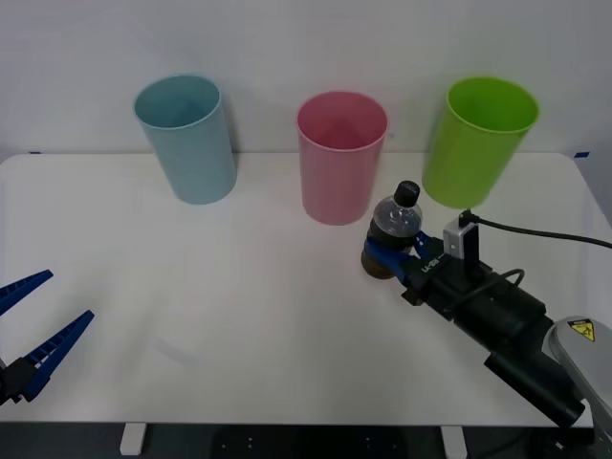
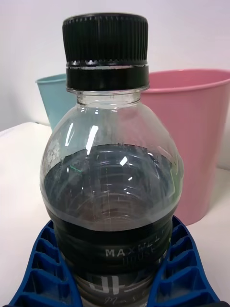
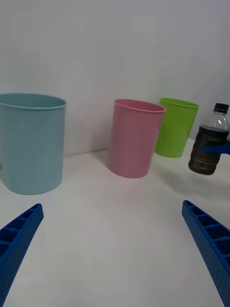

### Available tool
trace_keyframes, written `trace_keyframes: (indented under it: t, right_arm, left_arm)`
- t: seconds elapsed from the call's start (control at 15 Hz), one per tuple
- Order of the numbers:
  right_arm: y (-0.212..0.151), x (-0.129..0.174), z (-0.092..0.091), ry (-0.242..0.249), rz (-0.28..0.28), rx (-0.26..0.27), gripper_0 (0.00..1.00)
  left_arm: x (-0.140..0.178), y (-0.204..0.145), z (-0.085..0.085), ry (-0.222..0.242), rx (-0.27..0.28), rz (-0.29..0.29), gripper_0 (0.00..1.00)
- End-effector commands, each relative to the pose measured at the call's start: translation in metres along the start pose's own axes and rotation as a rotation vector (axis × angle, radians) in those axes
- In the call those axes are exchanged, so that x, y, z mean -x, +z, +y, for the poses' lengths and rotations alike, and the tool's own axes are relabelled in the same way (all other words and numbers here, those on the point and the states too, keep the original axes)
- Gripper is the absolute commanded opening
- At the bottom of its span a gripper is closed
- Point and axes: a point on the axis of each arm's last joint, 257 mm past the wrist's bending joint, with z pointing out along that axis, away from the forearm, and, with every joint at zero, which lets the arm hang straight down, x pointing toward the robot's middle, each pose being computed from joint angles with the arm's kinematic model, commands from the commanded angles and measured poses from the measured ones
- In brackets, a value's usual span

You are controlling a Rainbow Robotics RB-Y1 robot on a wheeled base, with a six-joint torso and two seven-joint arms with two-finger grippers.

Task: Grasp the object on the table and drop it into the matching bin: aluminum can to the light blue bin, PET bottle to the pink bin.

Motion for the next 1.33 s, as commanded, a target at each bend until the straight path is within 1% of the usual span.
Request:
trace_keyframes:
  t: [0.07, 0.13, 0.27, 0.4, 0.6, 0.67, 0.73, 1.0, 1.07, 1.27, 1.33]
  right_arm:
    - [-0.009, 0.019, -0.009, 0.018, -0.019, -0.008, 0.00]
    - [-0.010, 0.024, -0.010, 0.026, -0.024, -0.006, 0.00]
    - [-0.011, 0.044, -0.010, 0.034, -0.048, 0.005, 0.00]
    - [-0.011, 0.060, -0.009, 0.012, -0.069, 0.014, 0.00]
    - [-0.005, 0.090, -0.004, -0.026, -0.104, 0.047, 0.00]
    - [-0.002, 0.099, -0.001, -0.006, -0.113, 0.066, 0.00]
    - [0.002, 0.110, 0.001, 0.003, -0.124, 0.084, 0.00]
    - [0.017, 0.150, 0.005, 0.023, -0.156, 0.148, 0.00]
    - [0.021, 0.157, 0.006, 0.029, -0.155, 0.165, 0.00]
    - [0.035, 0.172, 0.001, 0.000, -0.147, 0.200, 0.00]
    - [0.041, 0.176, -0.005, -0.007, -0.144, 0.202, 0.00]
  left_arm:
    - [0.000, 0.000, 0.000, 0.000, 0.000, 0.000, 1.00]
    - [0.000, 0.000, 0.000, 0.000, 0.000, 0.000, 1.00]
    - [0.000, 0.000, 0.000, 0.000, 0.000, 0.000, 1.00]
    - [0.000, 0.000, 0.000, 0.000, 0.000, 0.000, 1.00]
    - [0.000, 0.000, 0.000, 0.000, 0.000, 0.000, 1.00]
    - [0.000, 0.000, 0.000, 0.000, 0.000, 0.000, 1.00]
    - [0.000, 0.000, 0.000, 0.000, 0.000, 0.000, 1.00]
    - [0.000, 0.000, 0.000, 0.000, 0.000, 0.000, 1.00]
    - [0.000, 0.000, 0.000, 0.000, 0.000, 0.000, 1.00]
    - [0.000, 0.000, 0.000, 0.000, 0.000, 0.000, 1.00]
    - [0.000, 0.000, 0.000, 0.000, 0.000, 0.000, 1.00]
